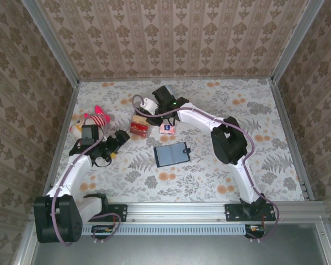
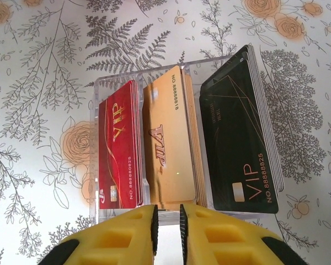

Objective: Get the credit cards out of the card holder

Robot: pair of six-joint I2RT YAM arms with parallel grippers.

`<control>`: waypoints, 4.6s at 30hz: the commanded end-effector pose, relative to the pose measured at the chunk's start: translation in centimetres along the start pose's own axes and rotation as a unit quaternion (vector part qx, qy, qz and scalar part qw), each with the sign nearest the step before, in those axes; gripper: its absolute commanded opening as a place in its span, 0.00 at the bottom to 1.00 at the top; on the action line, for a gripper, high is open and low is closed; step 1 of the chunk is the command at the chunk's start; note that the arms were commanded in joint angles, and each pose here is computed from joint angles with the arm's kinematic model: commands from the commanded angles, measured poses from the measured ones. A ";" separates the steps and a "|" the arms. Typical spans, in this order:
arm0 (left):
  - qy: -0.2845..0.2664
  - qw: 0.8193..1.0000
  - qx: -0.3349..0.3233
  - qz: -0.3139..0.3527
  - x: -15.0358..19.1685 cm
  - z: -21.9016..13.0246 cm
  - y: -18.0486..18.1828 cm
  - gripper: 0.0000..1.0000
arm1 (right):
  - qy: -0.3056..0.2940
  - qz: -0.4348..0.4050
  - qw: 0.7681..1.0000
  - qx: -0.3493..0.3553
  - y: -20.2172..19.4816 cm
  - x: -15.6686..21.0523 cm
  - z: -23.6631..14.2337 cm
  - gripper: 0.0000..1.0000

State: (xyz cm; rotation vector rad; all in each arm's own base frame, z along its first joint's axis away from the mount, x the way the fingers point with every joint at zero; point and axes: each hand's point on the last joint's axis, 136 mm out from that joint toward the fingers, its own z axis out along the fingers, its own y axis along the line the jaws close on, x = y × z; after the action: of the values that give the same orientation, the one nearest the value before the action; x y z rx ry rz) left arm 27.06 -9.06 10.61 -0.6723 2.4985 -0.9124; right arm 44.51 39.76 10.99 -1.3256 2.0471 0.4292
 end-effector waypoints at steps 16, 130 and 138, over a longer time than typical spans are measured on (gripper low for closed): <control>0.029 0.998 0.030 0.037 1.6 0.1 -1.9 1.00 | -0.019 0.325 0.943 0.065 1.1 2.1 -9.9 0.57; 0.255 0.924 0.026 0.284 12.9 10.3 -13.0 0.10 | -0.032 0.586 0.802 0.111 6.3 17.2 -17.4 0.70; 0.229 0.921 -0.002 0.314 12.1 9.2 -13.8 0.52 | -0.058 0.578 0.802 0.138 4.8 16.9 -19.2 0.76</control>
State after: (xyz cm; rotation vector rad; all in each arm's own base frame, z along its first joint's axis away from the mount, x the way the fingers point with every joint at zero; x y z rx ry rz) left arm 25.89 -30.28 9.28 0.3721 2.8565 -0.9409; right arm 28.71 20.55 12.21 0.2511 2.5185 0.7050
